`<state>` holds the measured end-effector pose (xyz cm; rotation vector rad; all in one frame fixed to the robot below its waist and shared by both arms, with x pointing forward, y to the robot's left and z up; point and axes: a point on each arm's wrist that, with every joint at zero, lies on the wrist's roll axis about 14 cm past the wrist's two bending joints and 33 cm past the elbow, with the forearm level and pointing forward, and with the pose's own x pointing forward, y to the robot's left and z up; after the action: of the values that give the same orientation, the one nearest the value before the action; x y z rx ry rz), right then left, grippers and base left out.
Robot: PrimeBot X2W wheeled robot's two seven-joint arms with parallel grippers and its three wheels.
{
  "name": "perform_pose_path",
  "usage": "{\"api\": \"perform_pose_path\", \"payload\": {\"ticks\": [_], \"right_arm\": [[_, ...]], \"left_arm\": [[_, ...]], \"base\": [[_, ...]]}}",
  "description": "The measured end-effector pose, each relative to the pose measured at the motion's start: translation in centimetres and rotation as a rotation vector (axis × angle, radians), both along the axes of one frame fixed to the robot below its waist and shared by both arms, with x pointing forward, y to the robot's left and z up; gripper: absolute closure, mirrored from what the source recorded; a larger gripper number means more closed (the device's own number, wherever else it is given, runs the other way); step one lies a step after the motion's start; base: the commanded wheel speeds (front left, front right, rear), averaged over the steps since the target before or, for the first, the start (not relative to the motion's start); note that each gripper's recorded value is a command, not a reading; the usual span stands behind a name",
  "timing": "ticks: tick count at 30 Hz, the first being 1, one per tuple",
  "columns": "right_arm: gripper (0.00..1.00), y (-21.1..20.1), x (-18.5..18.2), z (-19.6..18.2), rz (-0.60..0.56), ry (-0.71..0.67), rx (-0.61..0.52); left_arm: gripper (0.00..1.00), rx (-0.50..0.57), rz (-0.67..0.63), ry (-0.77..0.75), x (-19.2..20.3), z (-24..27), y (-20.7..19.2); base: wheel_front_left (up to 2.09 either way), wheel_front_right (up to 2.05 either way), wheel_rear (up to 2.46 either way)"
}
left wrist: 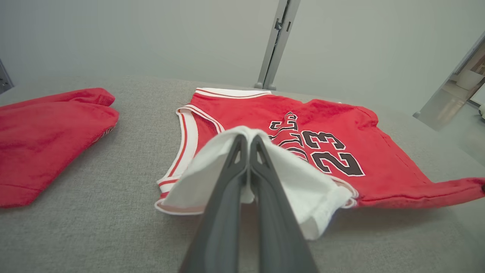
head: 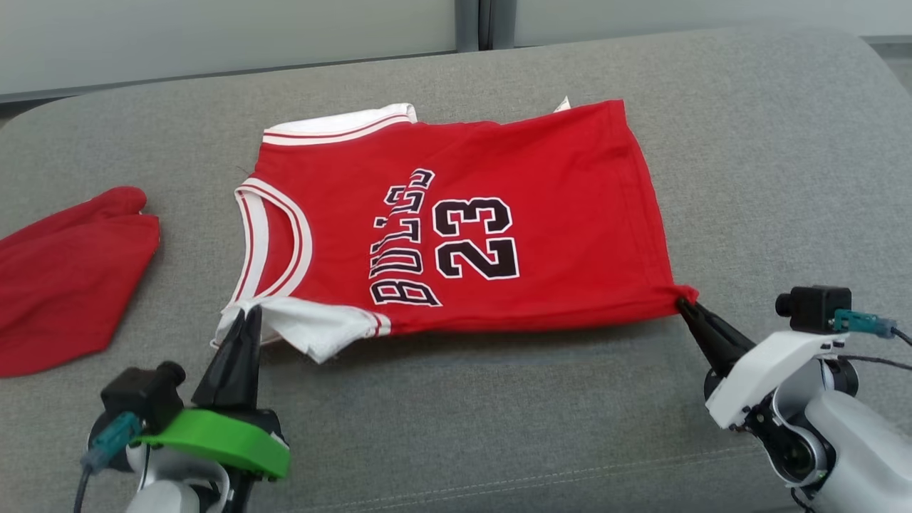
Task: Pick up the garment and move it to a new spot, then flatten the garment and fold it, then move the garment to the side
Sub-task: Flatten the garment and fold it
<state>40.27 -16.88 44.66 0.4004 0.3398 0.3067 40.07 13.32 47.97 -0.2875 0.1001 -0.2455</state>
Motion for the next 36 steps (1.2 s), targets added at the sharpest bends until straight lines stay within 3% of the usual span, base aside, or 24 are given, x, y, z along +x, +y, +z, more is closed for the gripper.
{"api": "perform_pose_path", "payload": {"ticks": [15,33,34,35,36], "right_arm": [[1.0,0.9,5.1,-1.9,-0.01,0.1,-0.045],[0.97,1.3,7.6,-3.4,-0.031,0.126,-0.079],[0.81,1.3,7.6,-3.4,-0.03,0.124,-0.082],[0.62,1.3,7.7,-3.4,-0.029,0.12,-0.082],[0.12,1.4,7.8,-3.3,-0.026,0.112,-0.086]], "left_arm": [[1.0,0.123,-0.092,0.087,7.2,-3.3,-0.7],[1.0,0.177,-0.112,0.147,9.8,-6.7,-1.8],[0.7,0.179,-0.112,0.148,9.9,-6.8,-1.8],[0.21,0.181,-0.111,0.15,10.0,-6.8,-1.7],[0.0,0.184,-0.109,0.152,10.0,-6.9,-1.6]], "base": [[0.0,0.0,0.0],[0.0,0.0,0.0],[0.0,0.0,0.0],[0.0,0.0,0.0],[0.0,0.0,0.0]]}}
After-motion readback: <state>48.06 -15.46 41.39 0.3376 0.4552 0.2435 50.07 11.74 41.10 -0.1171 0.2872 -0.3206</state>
